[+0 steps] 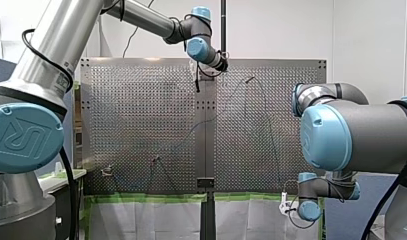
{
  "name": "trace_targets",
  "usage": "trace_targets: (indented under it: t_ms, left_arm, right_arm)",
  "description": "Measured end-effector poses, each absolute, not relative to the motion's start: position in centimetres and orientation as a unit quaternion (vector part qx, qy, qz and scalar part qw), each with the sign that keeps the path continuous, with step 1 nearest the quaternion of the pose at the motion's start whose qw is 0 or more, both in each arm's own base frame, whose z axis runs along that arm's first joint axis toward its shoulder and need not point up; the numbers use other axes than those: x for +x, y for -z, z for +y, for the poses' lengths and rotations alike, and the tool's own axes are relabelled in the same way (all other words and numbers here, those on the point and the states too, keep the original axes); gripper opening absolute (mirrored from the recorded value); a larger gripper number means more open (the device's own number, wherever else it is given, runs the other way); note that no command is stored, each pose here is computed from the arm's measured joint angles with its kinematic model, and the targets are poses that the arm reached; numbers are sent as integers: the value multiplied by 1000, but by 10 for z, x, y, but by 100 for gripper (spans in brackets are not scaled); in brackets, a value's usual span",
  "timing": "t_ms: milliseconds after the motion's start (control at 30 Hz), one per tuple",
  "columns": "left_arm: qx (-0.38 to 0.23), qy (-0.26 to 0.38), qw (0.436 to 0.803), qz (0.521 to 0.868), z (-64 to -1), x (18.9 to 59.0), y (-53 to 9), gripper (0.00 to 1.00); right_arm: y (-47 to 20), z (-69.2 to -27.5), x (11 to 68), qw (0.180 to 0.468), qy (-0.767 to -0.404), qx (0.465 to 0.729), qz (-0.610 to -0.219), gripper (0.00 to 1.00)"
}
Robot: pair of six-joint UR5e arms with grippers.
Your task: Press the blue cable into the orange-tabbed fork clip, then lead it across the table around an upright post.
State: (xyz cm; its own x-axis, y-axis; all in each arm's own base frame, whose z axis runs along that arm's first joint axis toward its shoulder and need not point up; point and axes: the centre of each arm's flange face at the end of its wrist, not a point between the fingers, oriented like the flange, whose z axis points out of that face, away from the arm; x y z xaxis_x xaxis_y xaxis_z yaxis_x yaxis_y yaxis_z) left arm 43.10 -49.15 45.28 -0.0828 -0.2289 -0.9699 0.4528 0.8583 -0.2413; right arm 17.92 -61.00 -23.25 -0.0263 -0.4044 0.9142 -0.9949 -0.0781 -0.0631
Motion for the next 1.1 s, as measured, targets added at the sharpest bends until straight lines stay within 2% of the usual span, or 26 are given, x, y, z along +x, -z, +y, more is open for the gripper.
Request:
trace_targets:
  t_ms: [1100]
  left_arm:
    - [50, 268, 667, 694, -473, 417, -331, 100]
  right_arm:
    - [232, -609, 183, 351, -421, 604, -578, 0]
